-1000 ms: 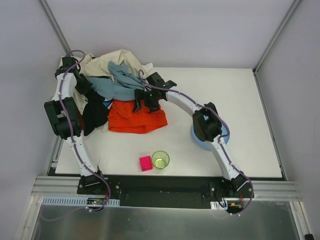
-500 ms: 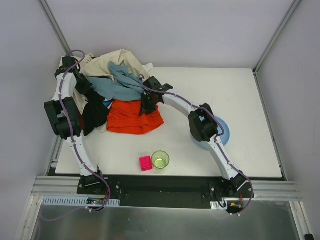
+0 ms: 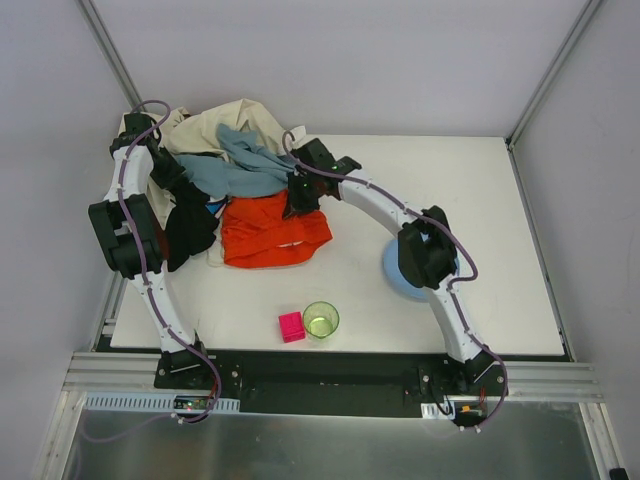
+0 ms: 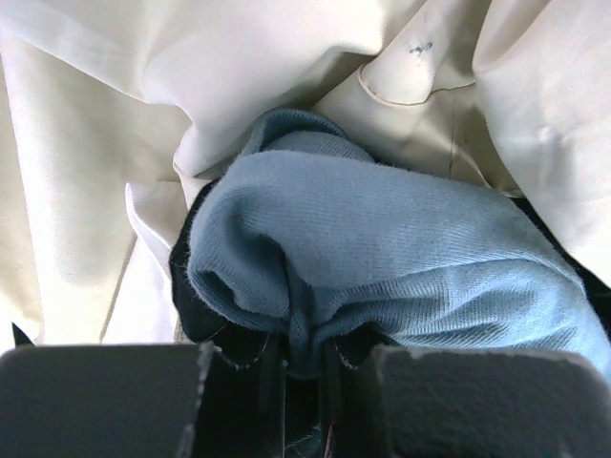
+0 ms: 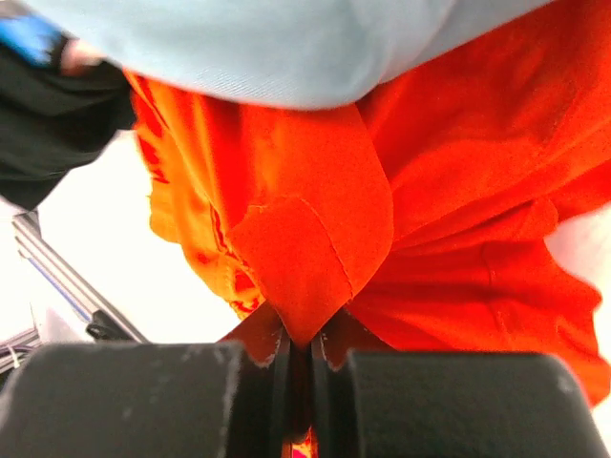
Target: Pick out a specific cloth from the pile
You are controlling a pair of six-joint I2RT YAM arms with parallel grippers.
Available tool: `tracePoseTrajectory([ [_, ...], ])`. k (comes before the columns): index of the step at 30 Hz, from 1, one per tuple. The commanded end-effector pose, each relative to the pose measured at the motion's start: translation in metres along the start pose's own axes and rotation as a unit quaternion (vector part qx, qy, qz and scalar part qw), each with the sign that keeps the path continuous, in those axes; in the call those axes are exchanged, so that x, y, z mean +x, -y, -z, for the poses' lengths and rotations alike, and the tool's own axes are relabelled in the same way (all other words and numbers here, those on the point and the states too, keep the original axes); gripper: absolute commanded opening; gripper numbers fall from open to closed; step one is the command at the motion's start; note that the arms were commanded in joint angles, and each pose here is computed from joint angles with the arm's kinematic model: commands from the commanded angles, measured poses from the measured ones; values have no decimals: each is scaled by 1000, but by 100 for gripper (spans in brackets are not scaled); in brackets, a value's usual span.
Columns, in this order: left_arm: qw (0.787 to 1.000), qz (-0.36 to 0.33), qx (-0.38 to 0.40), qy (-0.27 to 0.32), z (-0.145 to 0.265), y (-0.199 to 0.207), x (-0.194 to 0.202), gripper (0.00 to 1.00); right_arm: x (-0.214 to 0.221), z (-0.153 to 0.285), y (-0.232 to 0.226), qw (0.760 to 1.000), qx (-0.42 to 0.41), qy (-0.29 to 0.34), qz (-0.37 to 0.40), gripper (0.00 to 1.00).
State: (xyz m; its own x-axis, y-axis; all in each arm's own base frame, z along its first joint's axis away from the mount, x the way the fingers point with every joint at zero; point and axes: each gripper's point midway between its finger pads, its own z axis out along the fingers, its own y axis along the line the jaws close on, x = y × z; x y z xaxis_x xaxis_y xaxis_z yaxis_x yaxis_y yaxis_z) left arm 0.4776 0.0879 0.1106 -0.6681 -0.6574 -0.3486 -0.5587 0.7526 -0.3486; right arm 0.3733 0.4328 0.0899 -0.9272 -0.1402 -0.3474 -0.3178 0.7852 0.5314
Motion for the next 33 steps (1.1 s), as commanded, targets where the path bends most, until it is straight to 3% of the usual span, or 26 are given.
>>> tracePoseTrajectory([
  [1,1000,-4,-5,17,10,-2,-10,6,-40,89,-47,994,-47,84,43,0],
  [15,1000,-5,-7,21,12,-3,-12,6,-71,244,-83,971,-109,201,64,0],
  [27,999,-8,-3,33,24,1,-14,7,-91,397,-60,931,-103,346,56,0],
  [31,999,-9,6,49,42,6,-18,14,-91,425,-60,920,-100,373,64,0],
  [33,998,-10,12,57,52,9,-19,25,-89,430,-61,919,-99,376,69,0],
])
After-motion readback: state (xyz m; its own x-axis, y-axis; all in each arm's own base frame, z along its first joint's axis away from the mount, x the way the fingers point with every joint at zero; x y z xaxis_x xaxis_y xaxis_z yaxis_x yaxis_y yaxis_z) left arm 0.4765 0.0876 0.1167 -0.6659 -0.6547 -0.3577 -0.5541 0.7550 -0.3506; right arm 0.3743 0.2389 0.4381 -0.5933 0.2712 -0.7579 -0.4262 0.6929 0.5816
